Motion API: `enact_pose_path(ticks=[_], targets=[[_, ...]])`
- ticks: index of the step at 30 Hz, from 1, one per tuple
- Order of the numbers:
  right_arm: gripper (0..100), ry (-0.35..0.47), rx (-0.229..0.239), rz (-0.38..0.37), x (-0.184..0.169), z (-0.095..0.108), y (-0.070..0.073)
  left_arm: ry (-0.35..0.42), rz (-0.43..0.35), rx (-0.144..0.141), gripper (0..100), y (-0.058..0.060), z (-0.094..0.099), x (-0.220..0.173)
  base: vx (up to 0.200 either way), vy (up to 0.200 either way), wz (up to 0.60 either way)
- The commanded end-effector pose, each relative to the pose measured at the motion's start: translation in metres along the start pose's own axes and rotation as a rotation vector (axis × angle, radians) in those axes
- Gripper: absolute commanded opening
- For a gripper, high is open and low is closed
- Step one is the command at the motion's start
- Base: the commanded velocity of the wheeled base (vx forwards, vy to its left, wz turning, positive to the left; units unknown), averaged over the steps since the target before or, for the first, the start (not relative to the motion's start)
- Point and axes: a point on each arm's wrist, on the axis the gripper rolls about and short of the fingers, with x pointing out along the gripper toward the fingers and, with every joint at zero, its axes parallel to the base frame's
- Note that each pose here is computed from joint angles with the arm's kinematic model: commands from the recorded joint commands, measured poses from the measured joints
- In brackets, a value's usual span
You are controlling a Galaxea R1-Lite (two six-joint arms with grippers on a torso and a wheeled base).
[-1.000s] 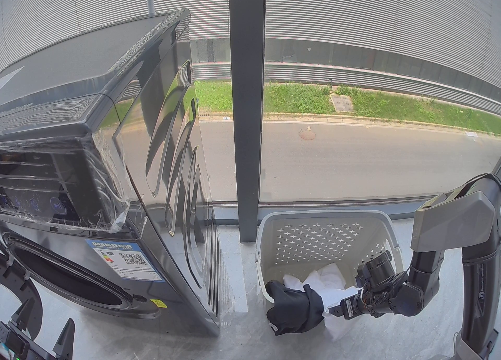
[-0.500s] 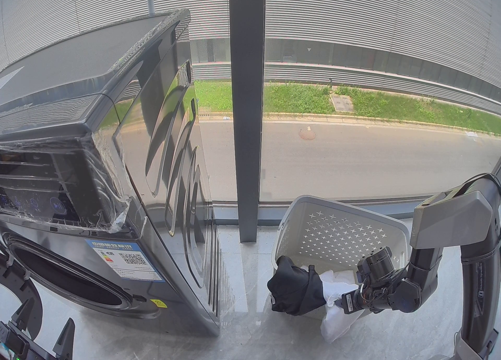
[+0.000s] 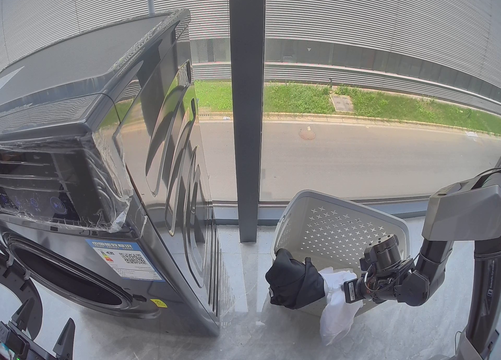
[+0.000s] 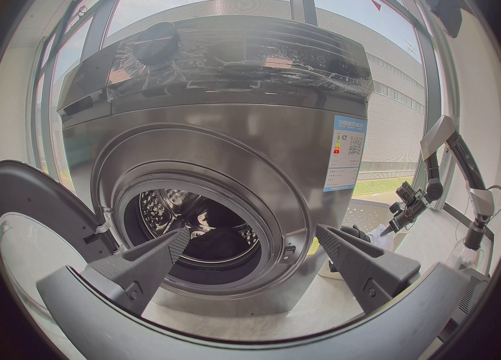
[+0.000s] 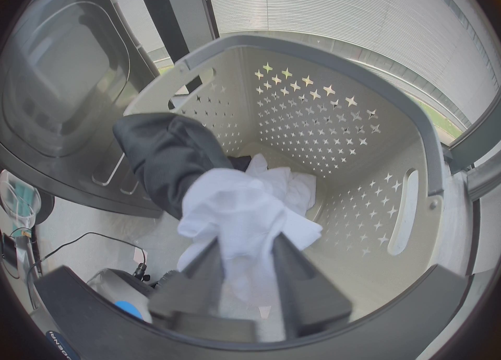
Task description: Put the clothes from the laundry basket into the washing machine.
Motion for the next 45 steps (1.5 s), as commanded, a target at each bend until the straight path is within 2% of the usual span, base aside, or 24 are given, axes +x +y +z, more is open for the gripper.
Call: enact_pose_path(ticks=[1,8,13,20,22,23,25,27,28,29,31,32,33,34,37,45], targets=[[0,-0.075,0.003,0.019,-0.017,0.015,0.002,0.004,0.000,-0.001,100,0.000,-0.001,0.000,0.000,0.000,0.00],[0,-0.137,0.008,0.043,-0.036,0.026,0.003,0.004,-0.001,-0.001,100,0.000,-0.001,0.000,0.000,0.000,0.00],[0,-0.201,0.013,0.107,-0.054,0.038,0.005,0.004,-0.001,-0.002,100,0.000,-0.001,0.000,0.000,0.000,0.00],[0,-0.428,0.023,0.253,-0.122,0.066,0.007,0.004,-0.001,-0.002,100,0.000,-0.001,0.000,0.000,0.000,0.00],[0,-0.488,0.046,0.310,-0.146,0.068,0.007,0.004,-0.001,-0.002,100,0.000,-0.001,0.000,0.000,0.000,0.00],[0,-0.488,0.046,0.310,-0.146,0.068,0.007,0.004,-0.001,-0.002,100,0.000,-0.001,0.000,0.000,0.000,0.00],[0,-0.574,0.073,0.400,-0.182,0.067,0.005,0.004,-0.001,-0.004,100,0.000,-0.001,0.000,0.000,0.000,0.00],[0,-0.629,0.074,0.455,-0.203,0.066,0.004,0.004,-0.001,-0.004,100,0.000,-0.001,0.000,0.000,0.000,0.00],[0,-0.677,0.056,0.530,-0.224,0.061,0.005,0.004,-0.001,-0.004,100,0.000,-0.001,0.000,0.000,0.000,0.00],[0,-0.689,0.046,0.553,-0.230,0.059,0.004,0.004,-0.001,-0.004,100,0.000,-0.001,0.000,0.000,0.000,0.00],[0,-0.762,-0.039,0.676,-0.261,0.045,0.001,0.003,-0.004,-0.004,100,0.000,0.000,0.000,0.000,0.000,0.00],[0,-0.782,-0.067,0.708,-0.269,0.040,0.000,0.003,-0.004,-0.002,100,0.000,0.000,0.000,0.000,0.000,0.00],[0,-0.782,-0.067,0.708,-0.269,0.040,0.000,0.003,-0.004,-0.002,100,0.000,0.000,0.000,0.000,0.000,0.00],[0,-0.824,-0.124,0.745,-0.282,0.029,-0.003,0.003,-0.007,-0.002,100,0.000,0.000,0.000,0.000,0.000,0.00],[0,-0.872,-0.179,0.737,-0.291,0.018,-0.006,0.006,-0.009,-0.004,100,0.000,-0.001,0.000,0.000,0.000,0.00],[0,-0.884,-0.221,0.765,-0.295,0.011,-0.007,0.008,-0.042,-0.003,100,-0.001,-0.001,0.000,-0.150,0.000,0.00]])
